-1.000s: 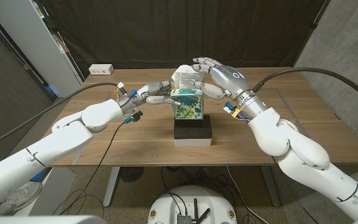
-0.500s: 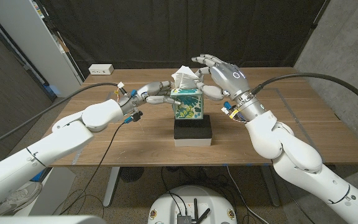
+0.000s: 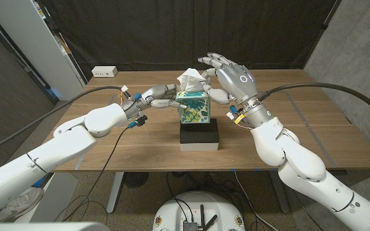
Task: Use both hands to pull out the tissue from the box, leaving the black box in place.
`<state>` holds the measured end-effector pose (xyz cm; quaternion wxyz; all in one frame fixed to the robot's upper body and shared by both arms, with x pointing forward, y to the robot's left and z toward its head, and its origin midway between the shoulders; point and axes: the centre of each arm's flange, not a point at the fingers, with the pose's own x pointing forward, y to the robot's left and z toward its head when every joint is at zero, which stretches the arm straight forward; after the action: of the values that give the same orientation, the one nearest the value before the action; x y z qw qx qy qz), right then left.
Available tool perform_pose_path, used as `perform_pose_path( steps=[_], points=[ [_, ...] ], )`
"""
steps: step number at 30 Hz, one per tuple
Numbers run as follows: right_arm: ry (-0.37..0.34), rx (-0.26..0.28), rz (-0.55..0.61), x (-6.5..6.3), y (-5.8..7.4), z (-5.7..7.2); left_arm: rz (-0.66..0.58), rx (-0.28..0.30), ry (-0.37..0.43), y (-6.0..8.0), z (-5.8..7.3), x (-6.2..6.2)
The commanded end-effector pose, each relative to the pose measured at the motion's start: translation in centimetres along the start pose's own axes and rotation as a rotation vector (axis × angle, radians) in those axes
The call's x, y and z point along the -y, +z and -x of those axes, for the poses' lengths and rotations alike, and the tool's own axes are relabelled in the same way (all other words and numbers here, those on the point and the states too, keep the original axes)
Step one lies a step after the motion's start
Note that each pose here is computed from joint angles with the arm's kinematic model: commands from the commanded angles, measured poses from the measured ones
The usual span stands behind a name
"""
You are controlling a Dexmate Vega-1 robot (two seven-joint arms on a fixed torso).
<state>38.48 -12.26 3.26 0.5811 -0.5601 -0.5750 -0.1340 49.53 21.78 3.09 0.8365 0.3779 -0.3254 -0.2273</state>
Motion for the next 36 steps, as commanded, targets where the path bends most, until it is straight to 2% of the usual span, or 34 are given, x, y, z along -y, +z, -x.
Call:
perform_pose_path(
  steps=[1,5,19,36],
  points=[
    [-0.129,0.046,0.055,-0.1,0.7,0.5,-0.003,0.003,-0.002,0.1,0.2,0.1],
    [-0.177,0.060,0.082,-0.2,0.9,0.6,-0.004,0.003,-0.001,0.2,0.3,0.1],
    [-0.258,0.079,0.090,0.0,0.7,0.3,-0.017,0.000,-0.016,0.6,0.5,0.2],
    [-0.329,0.102,0.097,0.1,0.7,-1.3,-0.018,-0.007,-0.027,0.4,0.7,-0.2]
  ],
)
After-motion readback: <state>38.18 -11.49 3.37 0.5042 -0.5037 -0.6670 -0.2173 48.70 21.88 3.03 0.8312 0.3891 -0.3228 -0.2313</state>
